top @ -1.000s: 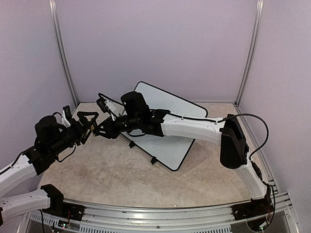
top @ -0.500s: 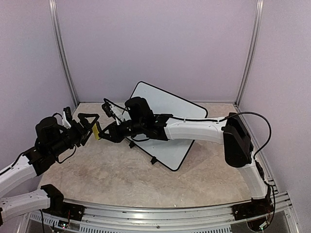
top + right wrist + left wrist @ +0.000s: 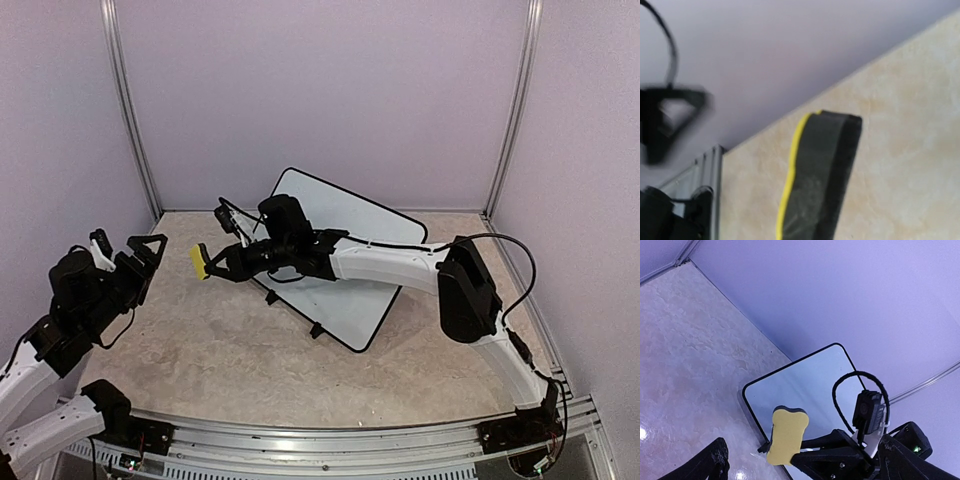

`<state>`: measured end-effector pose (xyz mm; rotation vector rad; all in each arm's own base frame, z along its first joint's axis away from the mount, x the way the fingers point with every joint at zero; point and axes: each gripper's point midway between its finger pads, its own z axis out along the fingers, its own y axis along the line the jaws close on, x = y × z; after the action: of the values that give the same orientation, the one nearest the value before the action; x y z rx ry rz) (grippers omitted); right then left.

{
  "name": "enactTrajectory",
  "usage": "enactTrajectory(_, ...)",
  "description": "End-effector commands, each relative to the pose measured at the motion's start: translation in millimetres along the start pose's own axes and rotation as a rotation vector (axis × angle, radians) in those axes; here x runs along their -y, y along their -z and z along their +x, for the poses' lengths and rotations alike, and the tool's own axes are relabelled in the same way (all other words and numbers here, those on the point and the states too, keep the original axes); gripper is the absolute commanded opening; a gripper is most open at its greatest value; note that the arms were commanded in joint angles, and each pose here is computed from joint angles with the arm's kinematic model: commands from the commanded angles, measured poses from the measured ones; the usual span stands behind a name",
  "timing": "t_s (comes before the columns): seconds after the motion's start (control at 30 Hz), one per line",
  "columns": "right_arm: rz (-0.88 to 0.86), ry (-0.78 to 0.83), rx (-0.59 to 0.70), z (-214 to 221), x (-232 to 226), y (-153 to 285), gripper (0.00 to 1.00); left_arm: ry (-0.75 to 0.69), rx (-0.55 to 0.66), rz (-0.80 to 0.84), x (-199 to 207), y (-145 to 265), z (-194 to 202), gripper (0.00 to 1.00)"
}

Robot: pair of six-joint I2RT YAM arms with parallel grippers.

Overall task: Erase the whiteboard
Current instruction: Pass from the right arm to the left

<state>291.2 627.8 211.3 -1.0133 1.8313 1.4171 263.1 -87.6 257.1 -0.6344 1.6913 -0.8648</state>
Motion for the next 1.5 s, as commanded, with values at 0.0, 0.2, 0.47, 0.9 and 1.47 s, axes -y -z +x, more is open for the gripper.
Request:
enactTrajectory(0.0,0.011,-0.082,-0.138,58.9,26.2,-24.1,0.07,-0.016,0.105,-0.077,-11.3,15.1,-23.6,0.99)
enactTrajectory(0.2,0.042,-0.13,-0.212,95.9,47.8,-33.5,0.15,-0.001,0.106,-0.099,-21.2,15.2,-19.6,0.99)
enactTrajectory(0.47,0.049,-0.099,-0.255,109.3,44.9,-35.2,0.36,0.002,0.095,-0.094,-22.2,10.8,-15.5,0.99)
enactTrajectory(0.9,-0.105,0.067,-0.12,35.3,-28.4,0.9,0.47,0.004,0.023,-0.104,-35.7,-6.0,9.9,0.99)
enactTrajectory(1.47,-0.155,0.133,-0.151,46.2,-41.8,-11.7,0.47,0.049,-0.151,0.045,-17.9,-31.2,54.6,0.99)
